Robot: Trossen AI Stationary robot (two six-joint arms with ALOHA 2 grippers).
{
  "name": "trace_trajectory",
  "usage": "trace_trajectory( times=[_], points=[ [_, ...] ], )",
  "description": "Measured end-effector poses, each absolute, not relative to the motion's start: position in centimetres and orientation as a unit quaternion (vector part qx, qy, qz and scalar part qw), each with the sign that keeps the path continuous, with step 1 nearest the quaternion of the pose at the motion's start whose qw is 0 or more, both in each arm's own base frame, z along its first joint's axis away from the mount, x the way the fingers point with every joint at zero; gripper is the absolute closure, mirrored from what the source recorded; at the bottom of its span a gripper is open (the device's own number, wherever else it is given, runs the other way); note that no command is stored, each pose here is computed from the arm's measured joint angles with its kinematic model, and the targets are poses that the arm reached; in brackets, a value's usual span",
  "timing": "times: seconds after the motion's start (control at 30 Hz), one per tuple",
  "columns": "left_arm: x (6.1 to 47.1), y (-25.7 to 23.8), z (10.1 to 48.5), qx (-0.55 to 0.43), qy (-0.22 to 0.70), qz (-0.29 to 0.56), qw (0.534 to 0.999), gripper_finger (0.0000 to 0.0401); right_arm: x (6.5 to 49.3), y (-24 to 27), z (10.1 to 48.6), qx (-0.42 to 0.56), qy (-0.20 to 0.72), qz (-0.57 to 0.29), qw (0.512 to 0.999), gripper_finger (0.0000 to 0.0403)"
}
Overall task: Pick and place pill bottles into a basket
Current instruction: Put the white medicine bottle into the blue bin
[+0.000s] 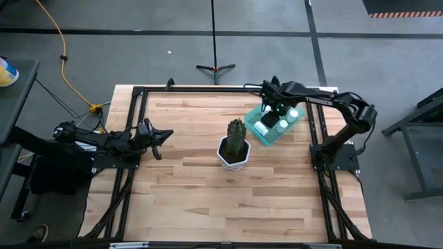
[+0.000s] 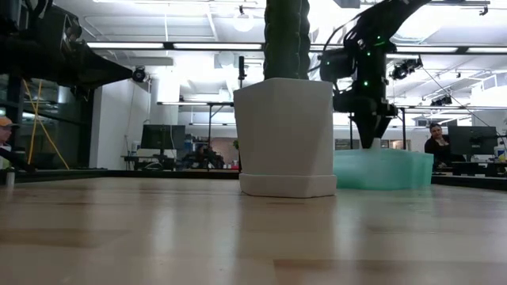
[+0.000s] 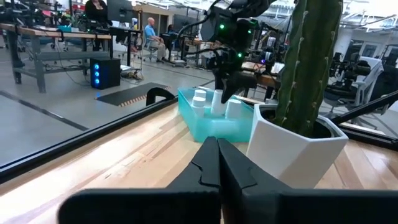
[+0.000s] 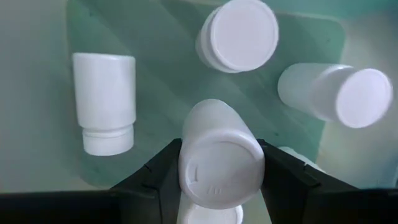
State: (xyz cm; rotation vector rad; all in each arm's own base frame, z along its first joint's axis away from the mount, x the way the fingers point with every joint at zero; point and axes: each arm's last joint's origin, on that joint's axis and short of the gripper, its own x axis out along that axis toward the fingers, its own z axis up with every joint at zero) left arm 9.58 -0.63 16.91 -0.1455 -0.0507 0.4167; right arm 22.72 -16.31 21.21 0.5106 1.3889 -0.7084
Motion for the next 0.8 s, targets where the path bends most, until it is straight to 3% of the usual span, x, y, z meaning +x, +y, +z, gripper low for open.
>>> trace_trajectory(
  times=[0.17,0.37,0.5,0.6,0.8],
  points=[
    [9.58,-0.63,16.91,-0.072,-0.025,0.207,0.975,0.038,23.0,-16.48,20.72,0.225,0.624,-0.307,0.683,0.0237],
    [9.58,-0.63,16.9,-0.076,-0.026,0.207,0.975,0.0343,23.17,-16.52,20.65,0.235,0.618,-0.292,0.691,0.0231],
    [9.58,-0.63,16.9,-0.076,-0.026,0.207,0.975,0.0362,23.15,-16.48,20.6,0.239,0.618,-0.287,0.691,0.023],
    [9.58,-0.63,16.9,-0.076,-0.026,0.207,0.975,0.0379,23.15,-16.48,20.6,0.239,0.618,-0.287,0.691,0.0213],
    [9.59,-0.63,16.9,-0.079,-0.026,0.207,0.975,0.0363,23.15,-16.48,20.59,0.24,0.618,-0.288,0.691,0.018]
  ],
)
